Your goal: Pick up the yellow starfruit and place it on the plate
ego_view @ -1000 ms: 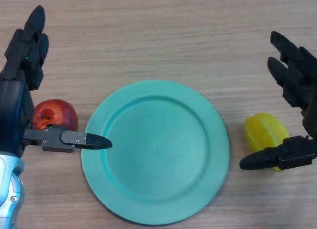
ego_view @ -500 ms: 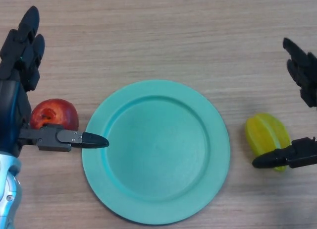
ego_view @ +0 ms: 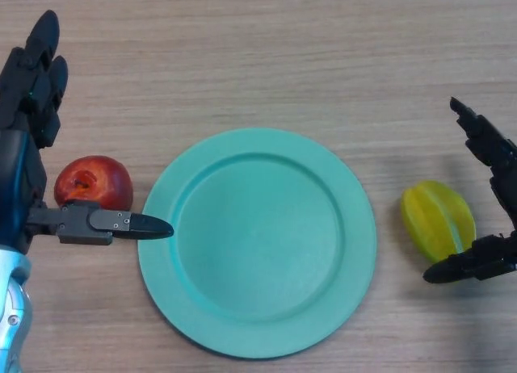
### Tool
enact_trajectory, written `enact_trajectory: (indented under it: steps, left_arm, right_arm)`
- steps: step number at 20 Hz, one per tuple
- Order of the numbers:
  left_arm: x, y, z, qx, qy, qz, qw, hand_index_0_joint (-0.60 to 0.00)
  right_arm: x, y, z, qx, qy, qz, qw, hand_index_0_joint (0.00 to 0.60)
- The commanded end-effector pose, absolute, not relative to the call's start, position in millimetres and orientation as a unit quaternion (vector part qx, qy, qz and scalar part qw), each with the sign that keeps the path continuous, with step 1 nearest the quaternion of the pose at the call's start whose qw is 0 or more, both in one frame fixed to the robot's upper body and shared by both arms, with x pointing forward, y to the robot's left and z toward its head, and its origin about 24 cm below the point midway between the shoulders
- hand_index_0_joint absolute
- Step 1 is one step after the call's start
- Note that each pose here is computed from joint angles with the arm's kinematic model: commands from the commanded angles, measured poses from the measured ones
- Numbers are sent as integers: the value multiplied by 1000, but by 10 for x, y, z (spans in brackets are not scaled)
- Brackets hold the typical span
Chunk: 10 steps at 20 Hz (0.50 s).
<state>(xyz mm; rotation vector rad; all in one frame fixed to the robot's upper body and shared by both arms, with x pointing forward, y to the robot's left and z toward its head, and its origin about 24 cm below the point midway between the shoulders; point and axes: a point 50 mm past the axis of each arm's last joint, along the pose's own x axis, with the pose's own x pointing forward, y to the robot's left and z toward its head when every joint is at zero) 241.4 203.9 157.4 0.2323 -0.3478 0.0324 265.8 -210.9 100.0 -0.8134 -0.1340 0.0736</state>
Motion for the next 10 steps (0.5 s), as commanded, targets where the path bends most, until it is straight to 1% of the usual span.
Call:
enact_trajectory:
  steps: [1,4,7,10]
  left_arm:
    - [2289,2139,1906,138,-278,45,950,0]
    - [2281,2148,1898,133,-274,47,951,0]
    - [2272,2152,1896,134,-275,48,951,0]
    - [2269,2156,1888,135,-269,46,953,0]
  right_arm:
    - [2629,-2160,1327,-445,-147,-8,883,0]
    - [2646,-2159,1261,-471,-129,-8,873,0]
    - [2673,-2144,1195,-477,-126,-13,870,0]
    - [2708,-2090,1140,-474,-122,-9,872,0]
